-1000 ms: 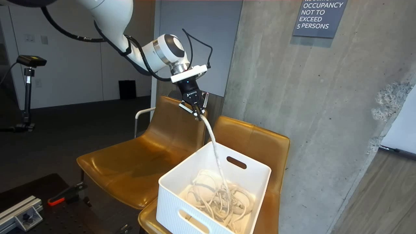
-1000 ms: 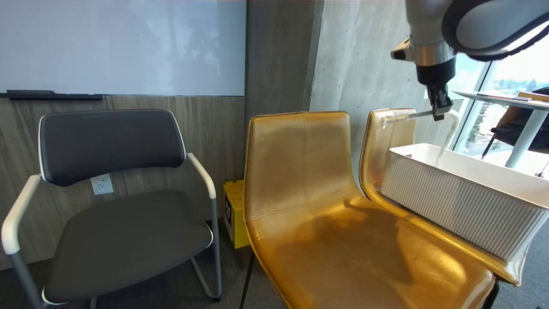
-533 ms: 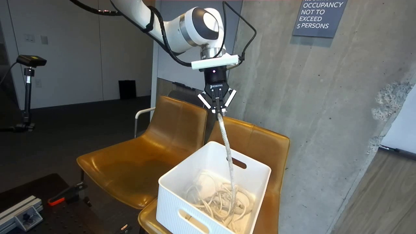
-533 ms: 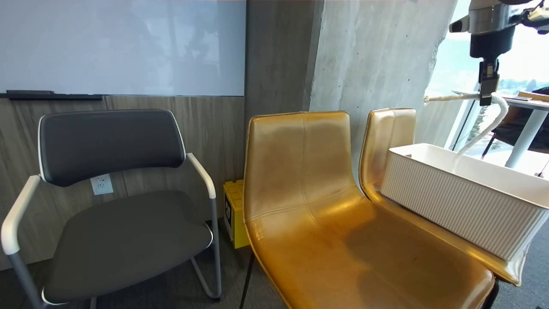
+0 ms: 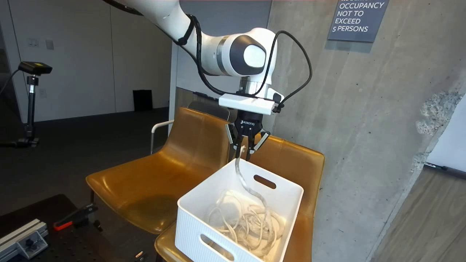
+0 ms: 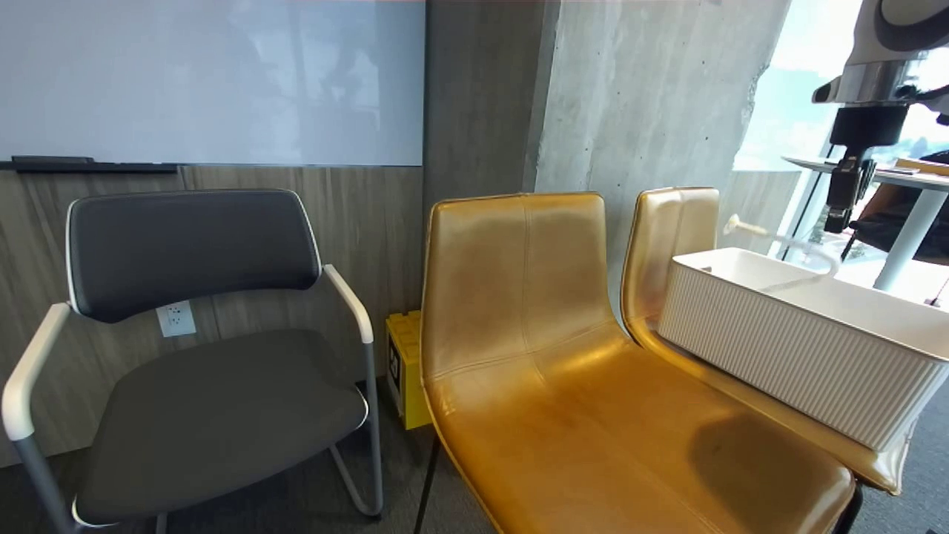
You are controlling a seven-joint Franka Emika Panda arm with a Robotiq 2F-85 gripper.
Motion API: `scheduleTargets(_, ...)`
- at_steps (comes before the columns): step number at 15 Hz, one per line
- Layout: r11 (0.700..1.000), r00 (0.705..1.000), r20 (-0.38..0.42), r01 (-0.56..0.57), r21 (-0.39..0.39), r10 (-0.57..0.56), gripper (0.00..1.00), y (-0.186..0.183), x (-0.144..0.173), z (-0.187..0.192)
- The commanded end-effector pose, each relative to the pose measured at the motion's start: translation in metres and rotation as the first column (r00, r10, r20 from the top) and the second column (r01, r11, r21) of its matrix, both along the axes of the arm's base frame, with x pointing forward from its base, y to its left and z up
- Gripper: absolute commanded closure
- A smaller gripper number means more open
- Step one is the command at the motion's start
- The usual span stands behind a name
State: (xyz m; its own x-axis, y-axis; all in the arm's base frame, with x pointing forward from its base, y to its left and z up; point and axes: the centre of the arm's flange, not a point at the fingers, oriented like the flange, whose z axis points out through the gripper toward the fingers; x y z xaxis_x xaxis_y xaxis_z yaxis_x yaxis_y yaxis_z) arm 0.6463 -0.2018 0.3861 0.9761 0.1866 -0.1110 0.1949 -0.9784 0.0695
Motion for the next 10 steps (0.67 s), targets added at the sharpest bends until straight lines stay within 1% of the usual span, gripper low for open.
scheduleTargets(1,0.998,0.997,0.065,0.042,0.045,-0.045,0.36,0.014,-0.014,-0.020)
scheduleTargets(5,1.000,0.990,0.140,0.012,-0.010,-0.010,0.06,0.025,-0.004,-0.043)
scheduleTargets(6,1.000,0.988,0.152,0.007,-0.019,-0.004,0.01,0.021,0.001,-0.049)
scheduleTargets(10,0.999,0.985,0.170,0.032,-0.027,-0.027,0.00,-0.014,0.014,-0.069)
